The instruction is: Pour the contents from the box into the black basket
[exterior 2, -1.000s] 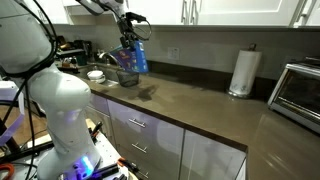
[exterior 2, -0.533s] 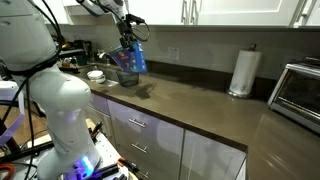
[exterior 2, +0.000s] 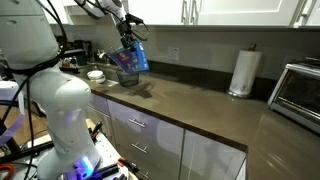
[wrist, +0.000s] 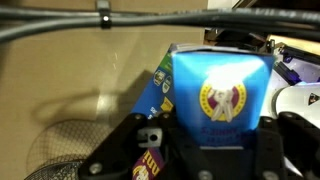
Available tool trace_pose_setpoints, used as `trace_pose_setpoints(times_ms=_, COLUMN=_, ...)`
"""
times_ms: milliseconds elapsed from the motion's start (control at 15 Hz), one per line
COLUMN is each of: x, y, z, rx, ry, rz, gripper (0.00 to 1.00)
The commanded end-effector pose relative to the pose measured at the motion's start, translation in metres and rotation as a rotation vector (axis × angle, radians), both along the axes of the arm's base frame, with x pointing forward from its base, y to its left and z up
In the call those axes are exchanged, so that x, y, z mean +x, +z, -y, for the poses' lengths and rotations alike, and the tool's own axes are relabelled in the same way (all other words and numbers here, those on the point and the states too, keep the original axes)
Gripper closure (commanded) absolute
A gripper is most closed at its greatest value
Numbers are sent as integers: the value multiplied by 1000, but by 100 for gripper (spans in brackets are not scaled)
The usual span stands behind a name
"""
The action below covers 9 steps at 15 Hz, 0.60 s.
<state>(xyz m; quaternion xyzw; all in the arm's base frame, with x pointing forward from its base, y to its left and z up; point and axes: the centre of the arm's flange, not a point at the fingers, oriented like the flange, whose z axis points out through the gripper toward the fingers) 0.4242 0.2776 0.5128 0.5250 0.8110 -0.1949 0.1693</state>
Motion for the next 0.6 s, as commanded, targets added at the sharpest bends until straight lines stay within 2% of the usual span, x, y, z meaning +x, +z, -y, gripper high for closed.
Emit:
trace_pose_setpoints(times_ms=0, x=5, y=2, z=-18, rx=-62, ry=1, rz=18, gripper=81)
trace_pose_setpoints(times_ms=533, x=1, y=-11, z=-56, rx=-96, ry=53, rz=22, gripper=82)
